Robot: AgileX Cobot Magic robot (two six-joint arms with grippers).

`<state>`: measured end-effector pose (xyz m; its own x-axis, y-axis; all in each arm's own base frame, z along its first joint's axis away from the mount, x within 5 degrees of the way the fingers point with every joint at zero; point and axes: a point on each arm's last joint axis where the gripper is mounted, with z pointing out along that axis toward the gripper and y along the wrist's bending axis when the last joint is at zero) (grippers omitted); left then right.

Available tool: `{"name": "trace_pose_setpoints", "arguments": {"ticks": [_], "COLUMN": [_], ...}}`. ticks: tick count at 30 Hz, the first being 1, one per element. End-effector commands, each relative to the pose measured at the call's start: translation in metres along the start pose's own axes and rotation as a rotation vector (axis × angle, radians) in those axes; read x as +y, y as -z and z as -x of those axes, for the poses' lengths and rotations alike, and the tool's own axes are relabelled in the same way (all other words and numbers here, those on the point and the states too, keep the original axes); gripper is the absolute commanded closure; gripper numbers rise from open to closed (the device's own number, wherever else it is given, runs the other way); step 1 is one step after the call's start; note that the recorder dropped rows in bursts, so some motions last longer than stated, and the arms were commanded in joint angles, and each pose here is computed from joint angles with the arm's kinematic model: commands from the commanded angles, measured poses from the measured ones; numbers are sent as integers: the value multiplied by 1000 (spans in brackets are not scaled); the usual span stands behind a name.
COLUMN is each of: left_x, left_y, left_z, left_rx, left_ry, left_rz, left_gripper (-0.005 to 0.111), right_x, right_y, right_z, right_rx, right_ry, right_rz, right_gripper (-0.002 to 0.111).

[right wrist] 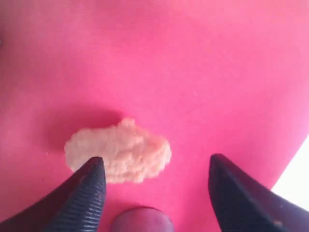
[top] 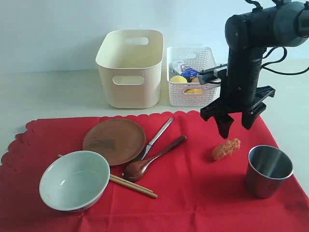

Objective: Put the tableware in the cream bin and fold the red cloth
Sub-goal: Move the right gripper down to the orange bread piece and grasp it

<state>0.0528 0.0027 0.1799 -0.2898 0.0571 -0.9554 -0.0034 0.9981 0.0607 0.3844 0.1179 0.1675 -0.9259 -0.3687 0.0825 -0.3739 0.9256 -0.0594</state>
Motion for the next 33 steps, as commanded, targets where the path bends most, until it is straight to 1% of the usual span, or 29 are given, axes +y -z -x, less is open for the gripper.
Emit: {"name": "trace_pose_setpoints", "arguments": {"ticks": [1, 4, 8, 11, 13, 15, 17, 21, 25, 30, 32, 33], "left_x": [0, 0, 0, 0, 0, 0, 0, 0, 0, 0, 0, 0], "left_y": [0, 0, 0, 0, 0, 0, 0, 0, 0, 0, 0, 0], "left_z": [0, 0, 0, 0, 0, 0, 0, 0, 0, 0, 0, 0], "left_rx": [-13, -13, -13, -13, -13, -13, -13, -13, -13, -13, -13, -13], "left_ry": [-2, -2, -2, -2, -2, -2, -2, -2, -2, -2, -2, -2], "left_rz": [3, 3, 3, 3, 3, 3, 3, 3, 3, 3, 3, 3], "left_gripper": [13, 13, 13, 13, 13, 13, 13, 13, 13, 13, 13, 13], "right_x": [-1, 1, 10, 14, 14, 15, 15, 15, 12, 17, 21, 22], "right_y": [14, 15, 14, 14, 14, 9, 3, -10, -22, -36, -40, -41], "right_z": [-1, -1, -1, 0, 0, -1, -1, 1, 2, 4, 7, 9], "right_rx": [-45, -50, -76, -101, -106, -84, -54, -24, 21, 84, 87, 77], "right_ry": [184, 314, 520, 640, 709, 768, 810, 850, 866, 904, 901, 896], "right_rz": [-15, 4, 88, 128, 131, 144, 152, 160, 139, 100, 71, 47], "right_gripper": [46, 41, 36, 36, 36, 36, 36, 36, 36, 37, 39, 43]}}
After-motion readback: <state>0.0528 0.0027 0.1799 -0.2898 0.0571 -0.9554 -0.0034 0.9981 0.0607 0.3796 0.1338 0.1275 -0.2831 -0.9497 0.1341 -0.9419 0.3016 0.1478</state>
